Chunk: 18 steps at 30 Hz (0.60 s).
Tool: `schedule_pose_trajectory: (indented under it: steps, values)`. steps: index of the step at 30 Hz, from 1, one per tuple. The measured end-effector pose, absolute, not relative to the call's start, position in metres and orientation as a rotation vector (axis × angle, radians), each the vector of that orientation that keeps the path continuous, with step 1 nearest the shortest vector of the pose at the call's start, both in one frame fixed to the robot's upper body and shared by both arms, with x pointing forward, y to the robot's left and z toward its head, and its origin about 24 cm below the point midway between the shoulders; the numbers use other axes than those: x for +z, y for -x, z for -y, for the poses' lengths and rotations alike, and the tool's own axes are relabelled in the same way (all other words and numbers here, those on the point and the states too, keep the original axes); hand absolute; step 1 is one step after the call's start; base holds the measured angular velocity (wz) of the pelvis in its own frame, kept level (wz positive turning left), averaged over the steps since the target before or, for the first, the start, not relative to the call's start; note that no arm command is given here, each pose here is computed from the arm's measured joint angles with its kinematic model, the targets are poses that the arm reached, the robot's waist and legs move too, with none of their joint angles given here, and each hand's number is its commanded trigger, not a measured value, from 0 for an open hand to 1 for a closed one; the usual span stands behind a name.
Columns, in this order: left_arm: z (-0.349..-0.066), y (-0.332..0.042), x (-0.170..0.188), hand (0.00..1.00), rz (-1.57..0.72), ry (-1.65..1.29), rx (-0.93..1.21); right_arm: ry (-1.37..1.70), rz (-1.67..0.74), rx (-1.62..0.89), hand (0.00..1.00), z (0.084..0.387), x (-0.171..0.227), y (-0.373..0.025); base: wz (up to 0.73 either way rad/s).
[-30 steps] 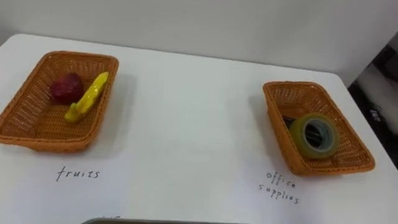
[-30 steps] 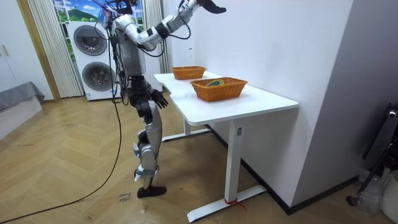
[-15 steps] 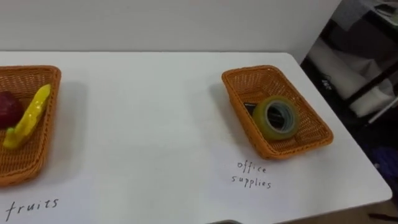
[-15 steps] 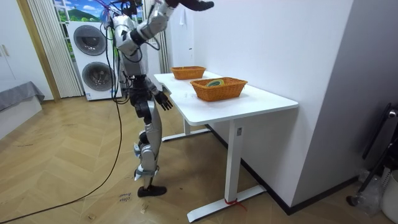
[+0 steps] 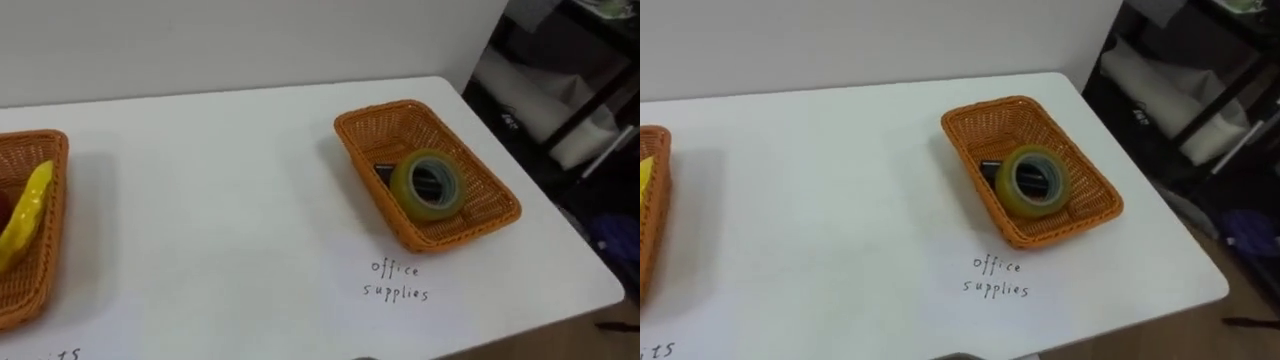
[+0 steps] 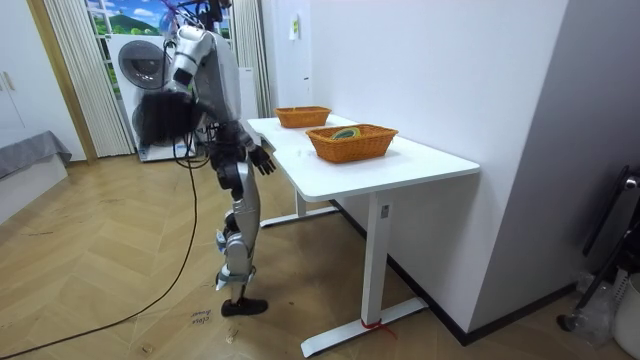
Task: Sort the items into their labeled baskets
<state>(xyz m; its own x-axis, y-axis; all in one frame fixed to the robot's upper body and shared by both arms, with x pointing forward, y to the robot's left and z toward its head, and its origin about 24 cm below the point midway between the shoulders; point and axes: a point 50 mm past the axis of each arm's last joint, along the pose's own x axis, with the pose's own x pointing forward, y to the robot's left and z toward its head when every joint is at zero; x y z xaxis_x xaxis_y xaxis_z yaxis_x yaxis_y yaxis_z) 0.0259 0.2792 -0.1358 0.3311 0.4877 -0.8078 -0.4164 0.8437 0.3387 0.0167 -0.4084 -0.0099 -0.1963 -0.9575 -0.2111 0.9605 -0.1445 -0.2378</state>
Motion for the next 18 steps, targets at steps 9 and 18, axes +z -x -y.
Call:
schedule_pose_trajectory:
  steps: [9,18]
  values:
    - [-0.264,-0.022,-0.143,0.0,-1.095,-0.028,0.588,-0.211,-1.0,-1.828,0.0,0.338,-0.108,0.066,0.02]
    - [-0.237,-0.028,-0.155,0.0,-1.159,-0.015,0.427,-0.112,-1.297,-1.137,0.0,0.277,-0.152,0.035,-0.03]
